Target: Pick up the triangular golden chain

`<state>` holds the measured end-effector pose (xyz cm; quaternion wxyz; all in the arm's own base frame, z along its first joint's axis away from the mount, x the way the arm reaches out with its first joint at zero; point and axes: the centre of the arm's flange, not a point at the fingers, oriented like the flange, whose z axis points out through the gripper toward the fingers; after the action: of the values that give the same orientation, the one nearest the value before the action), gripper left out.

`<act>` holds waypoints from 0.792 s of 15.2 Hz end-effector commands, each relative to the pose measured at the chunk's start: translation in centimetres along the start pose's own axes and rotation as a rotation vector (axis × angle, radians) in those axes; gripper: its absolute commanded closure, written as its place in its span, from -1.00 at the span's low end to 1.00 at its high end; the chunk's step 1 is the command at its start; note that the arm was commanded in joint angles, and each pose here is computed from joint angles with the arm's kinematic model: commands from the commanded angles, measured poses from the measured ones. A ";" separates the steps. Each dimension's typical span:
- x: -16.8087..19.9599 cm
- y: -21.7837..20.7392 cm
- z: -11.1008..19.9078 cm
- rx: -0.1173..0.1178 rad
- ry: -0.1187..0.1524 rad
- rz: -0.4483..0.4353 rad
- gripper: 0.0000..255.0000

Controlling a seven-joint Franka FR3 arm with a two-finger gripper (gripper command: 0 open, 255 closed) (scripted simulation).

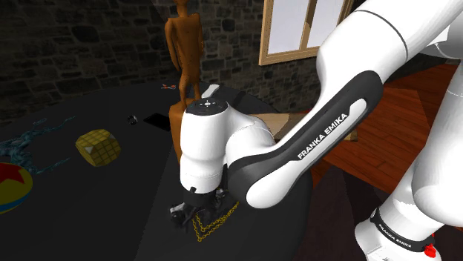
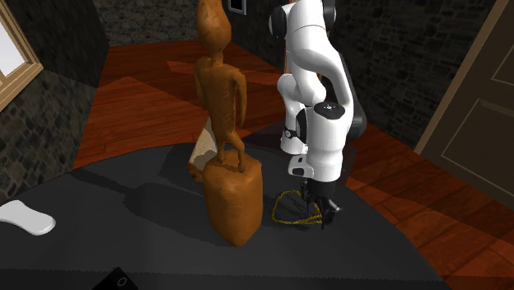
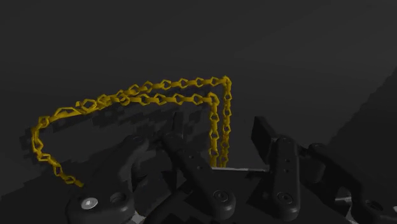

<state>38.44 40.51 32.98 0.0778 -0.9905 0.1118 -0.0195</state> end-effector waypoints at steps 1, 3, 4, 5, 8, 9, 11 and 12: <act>0.0 0.0 0.1 0.000 0.000 0.000 1.00; 0.0 0.0 0.0 0.000 0.000 0.000 1.00; 0.0 0.0 0.0 0.000 0.000 0.000 1.00; 0.0 0.0 0.0 0.000 0.000 0.000 1.00; 0.0 0.0 0.0 0.000 0.000 0.000 1.00; 0.0 0.0 0.0 0.000 0.000 0.000 1.00; 0.0 -0.2 -1.0 0.000 0.000 0.000 1.00; 0.0 -0.3 -1.5 0.000 0.000 0.000 1.00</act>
<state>38.42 40.46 34.08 0.0778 -0.9905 0.1118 -0.0197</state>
